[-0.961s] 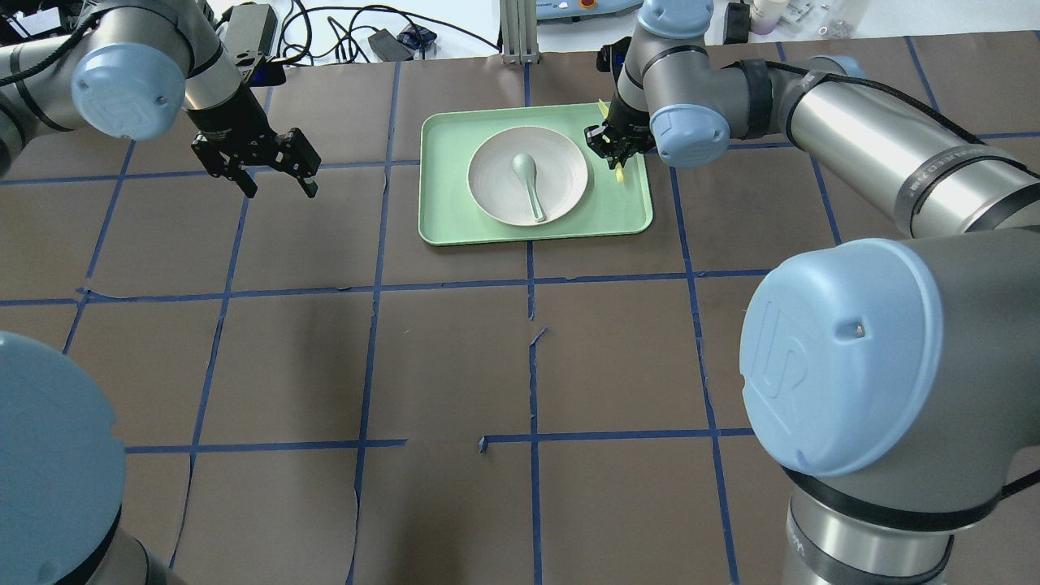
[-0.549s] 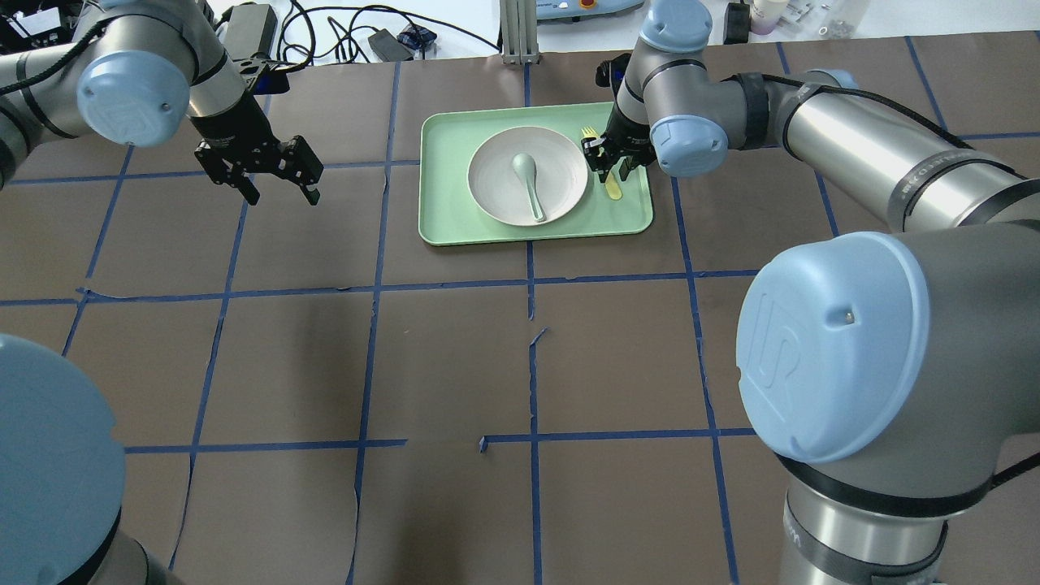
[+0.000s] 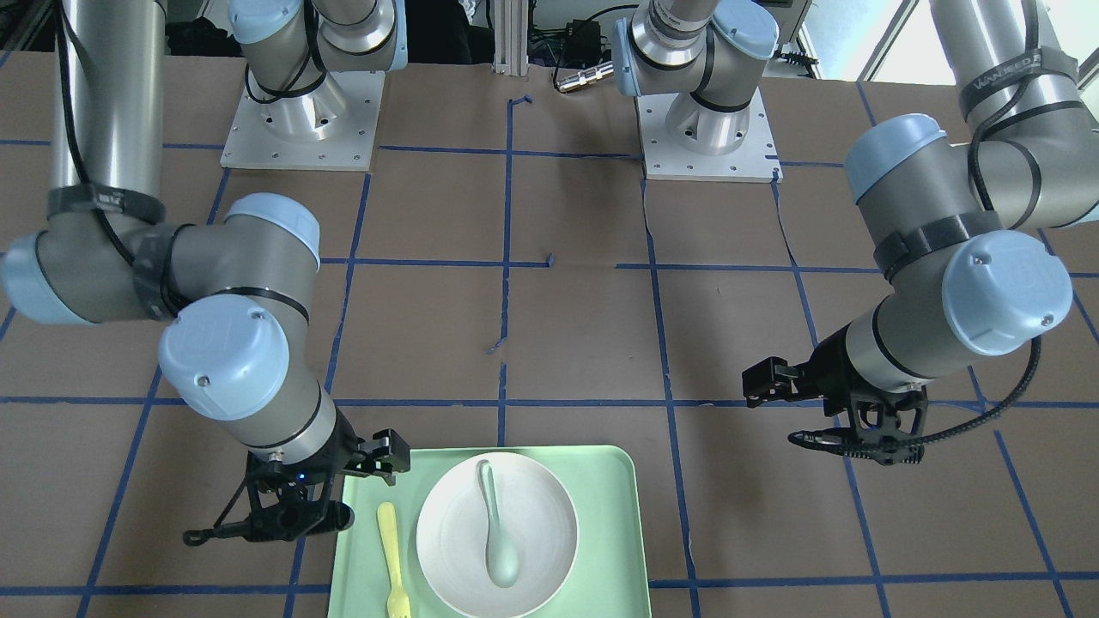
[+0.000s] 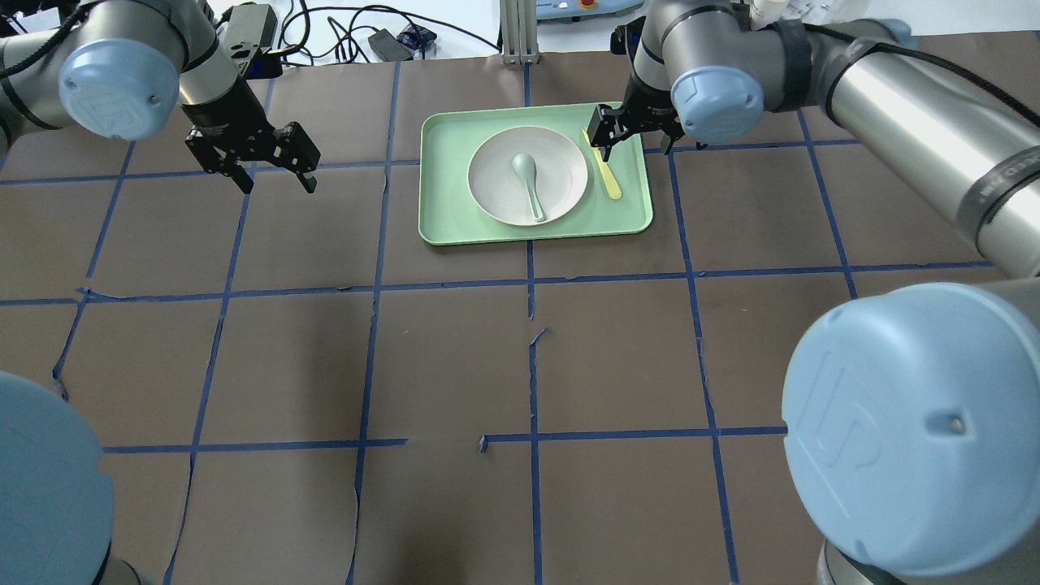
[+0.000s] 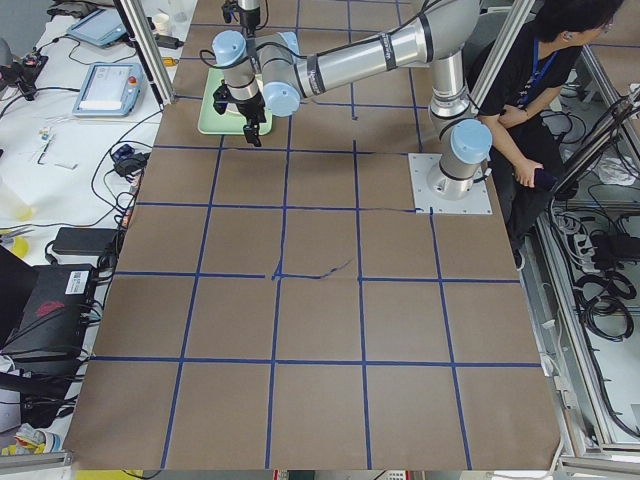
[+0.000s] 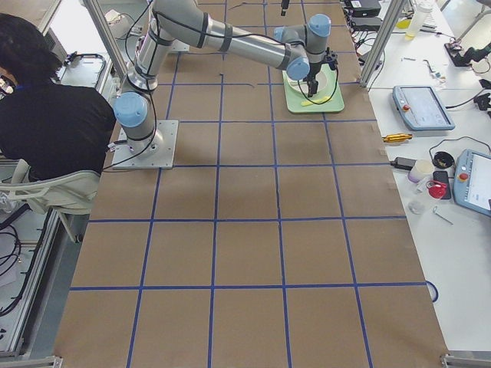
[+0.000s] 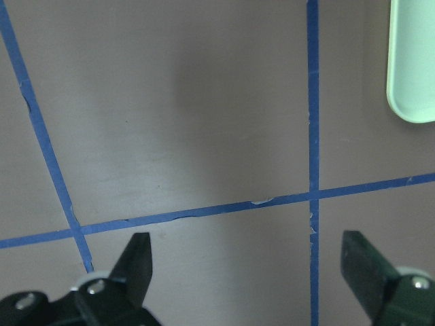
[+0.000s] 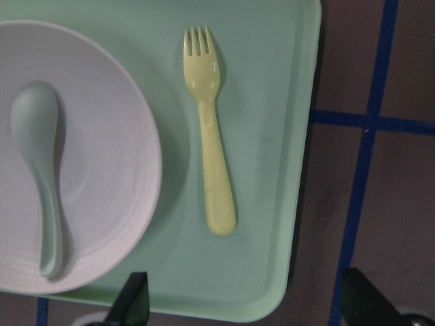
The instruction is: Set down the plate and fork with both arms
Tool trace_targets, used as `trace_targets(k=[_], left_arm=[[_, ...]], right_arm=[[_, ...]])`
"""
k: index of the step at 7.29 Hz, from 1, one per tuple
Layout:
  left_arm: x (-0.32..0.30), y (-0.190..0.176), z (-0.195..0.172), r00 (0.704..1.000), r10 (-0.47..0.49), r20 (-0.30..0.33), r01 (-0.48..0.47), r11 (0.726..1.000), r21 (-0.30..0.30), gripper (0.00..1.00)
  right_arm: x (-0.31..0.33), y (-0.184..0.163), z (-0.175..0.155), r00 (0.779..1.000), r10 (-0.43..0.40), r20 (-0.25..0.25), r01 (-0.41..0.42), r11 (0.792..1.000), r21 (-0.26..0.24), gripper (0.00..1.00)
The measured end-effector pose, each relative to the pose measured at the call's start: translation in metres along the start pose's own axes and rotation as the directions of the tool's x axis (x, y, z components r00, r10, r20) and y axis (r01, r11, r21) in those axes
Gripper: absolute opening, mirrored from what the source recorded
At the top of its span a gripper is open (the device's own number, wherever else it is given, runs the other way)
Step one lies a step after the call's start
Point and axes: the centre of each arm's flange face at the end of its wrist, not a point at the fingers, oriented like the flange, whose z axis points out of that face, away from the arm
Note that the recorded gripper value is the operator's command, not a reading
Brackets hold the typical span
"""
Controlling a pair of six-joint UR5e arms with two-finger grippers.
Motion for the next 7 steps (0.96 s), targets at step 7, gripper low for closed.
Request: trace_targets(k=[7], left_arm=[[0.054,0.101,-0.101,0.992,-0.054,0.117,0.062,0.996,-0.065,1.00]], right_arm=[[-0.003,0.112,-0.164,0.997,0.002,-0.074,-0.014,0.987,-0.161,1.00]])
